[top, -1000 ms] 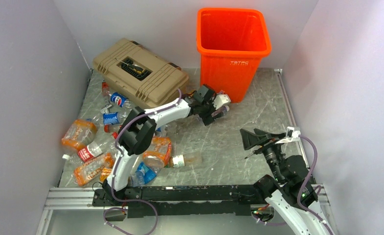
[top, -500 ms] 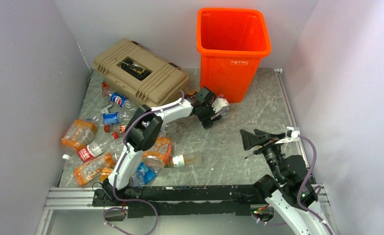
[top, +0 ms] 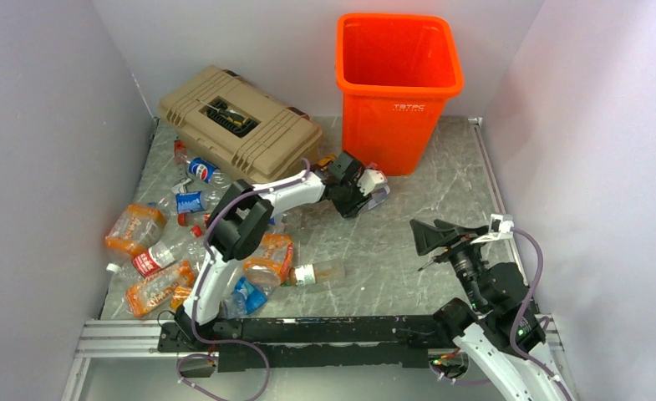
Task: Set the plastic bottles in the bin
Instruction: Pick up the plastic bottle at the center of the board.
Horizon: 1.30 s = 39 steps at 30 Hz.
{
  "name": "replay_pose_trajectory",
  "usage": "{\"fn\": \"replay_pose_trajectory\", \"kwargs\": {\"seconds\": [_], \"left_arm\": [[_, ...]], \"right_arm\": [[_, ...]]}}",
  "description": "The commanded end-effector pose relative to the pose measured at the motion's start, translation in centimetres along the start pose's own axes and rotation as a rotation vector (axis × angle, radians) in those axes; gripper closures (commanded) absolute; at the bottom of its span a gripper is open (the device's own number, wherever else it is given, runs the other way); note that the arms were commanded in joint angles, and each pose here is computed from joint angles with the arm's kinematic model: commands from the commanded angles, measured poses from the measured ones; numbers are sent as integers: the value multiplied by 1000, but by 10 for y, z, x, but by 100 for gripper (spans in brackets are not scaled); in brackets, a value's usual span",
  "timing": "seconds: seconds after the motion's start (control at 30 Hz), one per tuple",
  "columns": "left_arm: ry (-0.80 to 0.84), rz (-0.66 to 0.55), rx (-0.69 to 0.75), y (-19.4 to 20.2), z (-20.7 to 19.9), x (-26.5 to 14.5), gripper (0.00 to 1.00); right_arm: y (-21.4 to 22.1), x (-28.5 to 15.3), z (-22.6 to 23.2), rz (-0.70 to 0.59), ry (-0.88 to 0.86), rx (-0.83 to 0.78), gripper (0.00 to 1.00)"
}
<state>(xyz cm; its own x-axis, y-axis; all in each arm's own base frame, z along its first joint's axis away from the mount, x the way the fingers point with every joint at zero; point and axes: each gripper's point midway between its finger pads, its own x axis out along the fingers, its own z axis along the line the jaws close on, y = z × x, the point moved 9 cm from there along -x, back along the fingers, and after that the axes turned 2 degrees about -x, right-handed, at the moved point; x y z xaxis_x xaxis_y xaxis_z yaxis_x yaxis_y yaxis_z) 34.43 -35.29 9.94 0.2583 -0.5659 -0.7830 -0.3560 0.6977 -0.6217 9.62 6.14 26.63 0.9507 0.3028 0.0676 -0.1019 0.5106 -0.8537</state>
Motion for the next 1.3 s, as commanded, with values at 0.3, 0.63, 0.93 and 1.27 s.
{"fn": "replay_pose_trajectory", "kwargs": {"seconds": [0.3, 0.63, 0.93, 1.27], "left_arm": [[-16, -327, 43, -15, -56, -220, 80], [77, -842, 123, 20, -102, -306, 87], [195, -935, 145, 30, -118, -309, 100], [138, -972, 135, 33, -114, -308, 100]], "right_arm": [[-43, 7, 40, -50, -175, 1, 12], [-80, 32, 104, -163, -589, 148, 8], [-90, 59, 139, -127, -792, 230, 5], [-74, 93, 154, -4, -798, 284, 6]]}}
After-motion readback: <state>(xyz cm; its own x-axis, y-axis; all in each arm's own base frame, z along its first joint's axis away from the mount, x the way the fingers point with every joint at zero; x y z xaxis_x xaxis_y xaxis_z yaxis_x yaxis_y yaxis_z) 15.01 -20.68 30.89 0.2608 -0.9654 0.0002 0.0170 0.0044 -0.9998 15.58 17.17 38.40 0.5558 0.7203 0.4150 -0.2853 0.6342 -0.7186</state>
